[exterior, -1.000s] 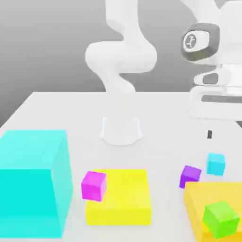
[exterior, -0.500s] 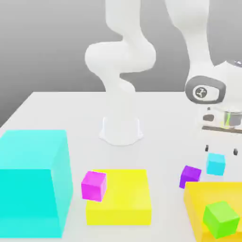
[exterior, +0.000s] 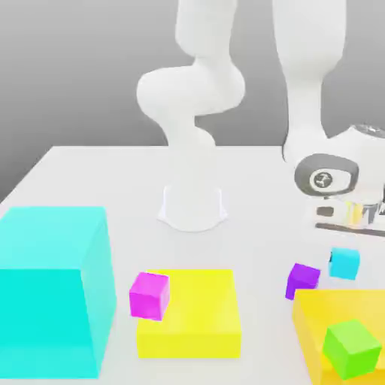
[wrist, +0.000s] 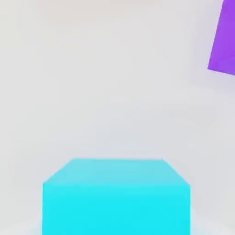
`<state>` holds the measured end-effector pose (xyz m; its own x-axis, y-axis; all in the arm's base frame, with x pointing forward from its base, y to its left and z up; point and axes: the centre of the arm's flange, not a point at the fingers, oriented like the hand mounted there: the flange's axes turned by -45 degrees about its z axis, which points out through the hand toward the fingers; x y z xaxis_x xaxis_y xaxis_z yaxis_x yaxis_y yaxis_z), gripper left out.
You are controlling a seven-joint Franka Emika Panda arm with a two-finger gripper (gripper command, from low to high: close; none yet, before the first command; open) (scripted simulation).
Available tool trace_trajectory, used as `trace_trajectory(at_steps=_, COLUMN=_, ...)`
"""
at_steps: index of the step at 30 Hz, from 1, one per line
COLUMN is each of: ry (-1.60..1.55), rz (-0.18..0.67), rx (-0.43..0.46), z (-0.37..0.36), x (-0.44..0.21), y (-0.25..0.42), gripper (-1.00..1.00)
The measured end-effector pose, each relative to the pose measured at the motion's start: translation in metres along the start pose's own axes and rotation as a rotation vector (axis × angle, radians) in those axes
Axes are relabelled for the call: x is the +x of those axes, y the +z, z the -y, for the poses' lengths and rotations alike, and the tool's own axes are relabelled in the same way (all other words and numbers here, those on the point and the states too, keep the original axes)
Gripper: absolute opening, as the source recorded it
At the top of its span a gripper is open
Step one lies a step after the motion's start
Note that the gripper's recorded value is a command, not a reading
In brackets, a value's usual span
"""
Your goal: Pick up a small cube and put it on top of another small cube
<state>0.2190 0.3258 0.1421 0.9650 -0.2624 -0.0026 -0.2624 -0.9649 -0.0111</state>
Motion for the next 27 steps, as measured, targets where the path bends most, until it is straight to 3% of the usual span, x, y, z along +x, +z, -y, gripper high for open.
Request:
trace_trajectory(at_steps=11, ry=0.002, rz=-0.003, rx=-0.007, z=0.000, x=0.006, y=-0.055, gripper=-1.00)
trace_trajectory(at_steps=19, ry=0.092, rz=-0.008, rx=-0.010, z=0.023, x=0.142, y=-0.107, gripper=-1.00)
trace_trajectory(at_steps=27, ry=0.201, rz=-0.004, rx=-0.008, z=-0.018, x=0.292, y=-0.166, gripper=-1.00)
